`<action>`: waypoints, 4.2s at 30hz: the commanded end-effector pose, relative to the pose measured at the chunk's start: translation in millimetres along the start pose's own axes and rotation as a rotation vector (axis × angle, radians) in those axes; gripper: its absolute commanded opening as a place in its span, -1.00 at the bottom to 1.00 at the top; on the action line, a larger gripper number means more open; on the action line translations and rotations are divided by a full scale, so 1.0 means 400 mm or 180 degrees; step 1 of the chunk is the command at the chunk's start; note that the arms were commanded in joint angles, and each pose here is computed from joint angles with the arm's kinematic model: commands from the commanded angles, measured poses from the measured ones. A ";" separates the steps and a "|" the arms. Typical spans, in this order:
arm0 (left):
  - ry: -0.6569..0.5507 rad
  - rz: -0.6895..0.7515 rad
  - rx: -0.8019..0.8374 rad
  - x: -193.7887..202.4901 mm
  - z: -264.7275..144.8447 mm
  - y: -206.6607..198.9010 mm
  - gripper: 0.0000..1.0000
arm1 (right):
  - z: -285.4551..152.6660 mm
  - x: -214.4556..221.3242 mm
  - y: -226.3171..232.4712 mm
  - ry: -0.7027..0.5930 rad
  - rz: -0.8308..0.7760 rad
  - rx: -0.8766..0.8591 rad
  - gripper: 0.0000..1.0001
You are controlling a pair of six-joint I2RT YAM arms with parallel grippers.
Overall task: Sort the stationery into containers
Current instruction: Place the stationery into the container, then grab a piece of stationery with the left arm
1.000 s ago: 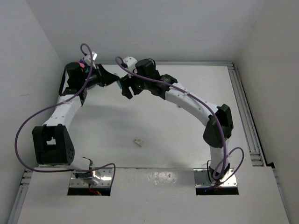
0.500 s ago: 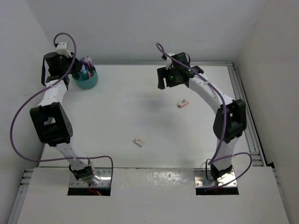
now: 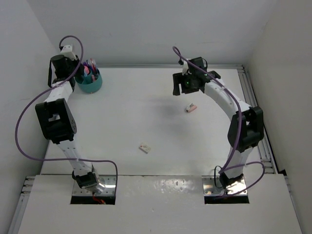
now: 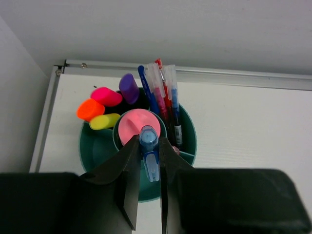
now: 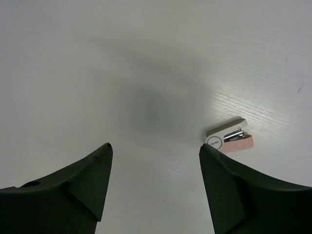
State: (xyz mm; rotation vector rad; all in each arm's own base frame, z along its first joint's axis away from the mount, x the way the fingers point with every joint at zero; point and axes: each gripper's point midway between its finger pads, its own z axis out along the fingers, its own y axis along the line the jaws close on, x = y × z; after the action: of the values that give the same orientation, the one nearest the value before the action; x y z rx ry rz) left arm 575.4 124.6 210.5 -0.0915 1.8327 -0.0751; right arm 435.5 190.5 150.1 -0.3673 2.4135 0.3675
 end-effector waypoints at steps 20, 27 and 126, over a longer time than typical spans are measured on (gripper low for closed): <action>-0.0138 0.0109 -0.0057 -0.015 0.044 -0.019 -0.97 | -0.076 0.059 -0.158 0.0047 0.0442 0.0347 0.41; -0.0197 0.0130 -0.0007 -0.024 0.012 -0.041 -1.00 | -0.081 0.076 -0.178 0.0063 0.0537 0.0371 0.41; 0.1258 0.3610 0.5334 0.692 -0.769 -0.773 0.12 | -0.044 0.253 -0.232 0.0655 -0.0156 0.0088 0.24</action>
State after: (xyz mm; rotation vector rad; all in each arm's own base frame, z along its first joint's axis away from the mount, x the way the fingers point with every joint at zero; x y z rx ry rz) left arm 213.2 -201.6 79.6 2.0981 1.4344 -0.8782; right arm 384.8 87.7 62.9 -0.5077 2.6420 0.3048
